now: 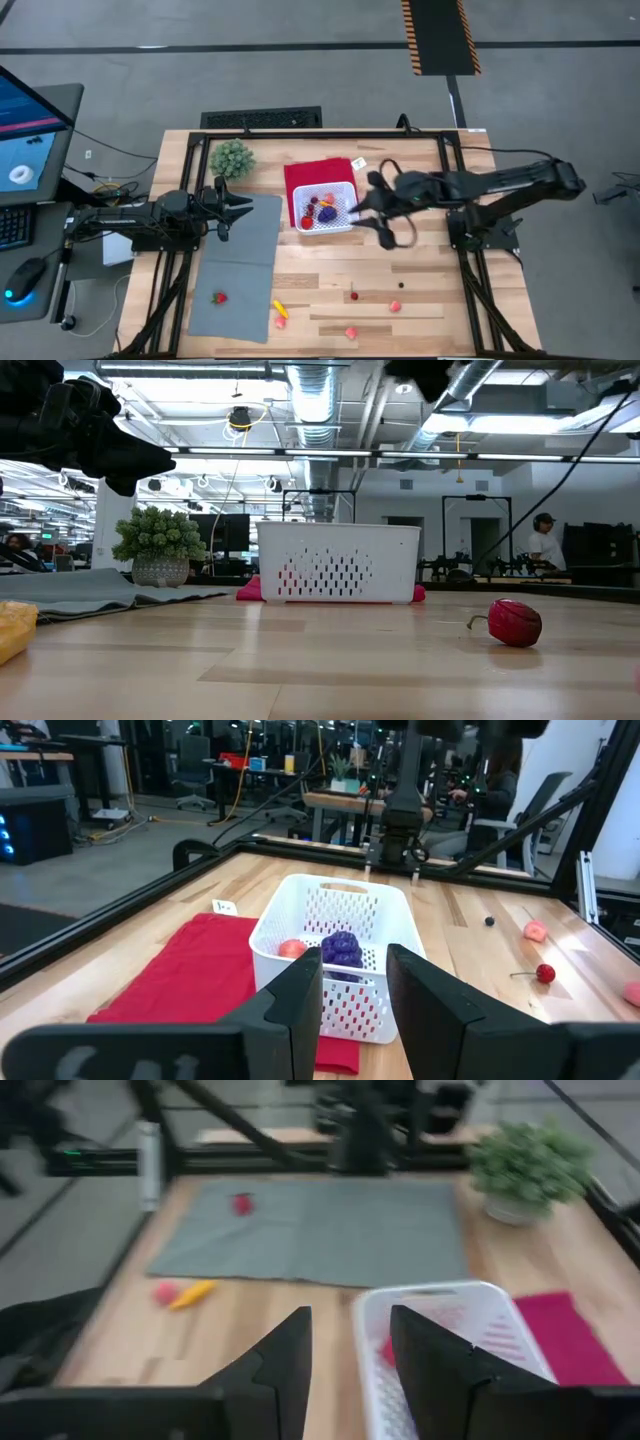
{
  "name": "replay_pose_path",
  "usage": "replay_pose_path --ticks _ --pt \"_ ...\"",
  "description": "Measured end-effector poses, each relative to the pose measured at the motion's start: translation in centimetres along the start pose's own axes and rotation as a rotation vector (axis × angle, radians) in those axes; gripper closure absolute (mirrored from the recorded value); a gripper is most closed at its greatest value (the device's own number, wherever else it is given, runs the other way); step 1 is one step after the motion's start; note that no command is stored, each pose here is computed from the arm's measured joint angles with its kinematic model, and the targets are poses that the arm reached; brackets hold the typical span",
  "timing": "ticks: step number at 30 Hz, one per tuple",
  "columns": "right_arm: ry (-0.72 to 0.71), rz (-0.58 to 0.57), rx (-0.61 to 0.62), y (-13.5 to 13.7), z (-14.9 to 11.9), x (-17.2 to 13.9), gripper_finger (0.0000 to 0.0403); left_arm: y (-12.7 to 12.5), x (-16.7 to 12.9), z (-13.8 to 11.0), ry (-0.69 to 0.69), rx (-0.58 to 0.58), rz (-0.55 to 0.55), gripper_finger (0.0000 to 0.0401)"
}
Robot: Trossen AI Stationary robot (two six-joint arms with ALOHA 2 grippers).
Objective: Pick and placing Produce into tupperware
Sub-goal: Put the blueberry into the white bin
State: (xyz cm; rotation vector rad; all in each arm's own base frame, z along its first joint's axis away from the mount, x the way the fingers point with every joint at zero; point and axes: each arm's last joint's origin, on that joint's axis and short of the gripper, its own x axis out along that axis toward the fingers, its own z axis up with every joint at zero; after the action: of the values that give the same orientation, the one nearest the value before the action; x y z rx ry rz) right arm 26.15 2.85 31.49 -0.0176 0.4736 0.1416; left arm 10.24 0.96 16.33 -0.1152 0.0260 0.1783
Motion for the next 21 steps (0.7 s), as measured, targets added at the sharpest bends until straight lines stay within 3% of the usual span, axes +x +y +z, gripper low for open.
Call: replay_pose_path --ticks 7,13,16,21 --pt "-0.054 0.103 -0.047 2.8 -2.9 -2.9 0.0268 0.0 0.0 0.0 0.0 0.0 0.0 0.0297" --pt "-0.078 0.188 0.035 4.7 -6.6 -3.2 0.0286 0.0 0.0 0.0 -0.001 0.0 0.0 0.0297" --pt "0.005 0.128 0.158 5.4 -8.8 -2.5 0.0291 0.0 0.0 0.0 0.0 0.0 0.0 0.0297" --pt "0.266 -0.046 0.321 6.3 -11.9 -1.0 0.0292 0.0 0.0 0.0 0.0 0.0 0.0 0.0297"
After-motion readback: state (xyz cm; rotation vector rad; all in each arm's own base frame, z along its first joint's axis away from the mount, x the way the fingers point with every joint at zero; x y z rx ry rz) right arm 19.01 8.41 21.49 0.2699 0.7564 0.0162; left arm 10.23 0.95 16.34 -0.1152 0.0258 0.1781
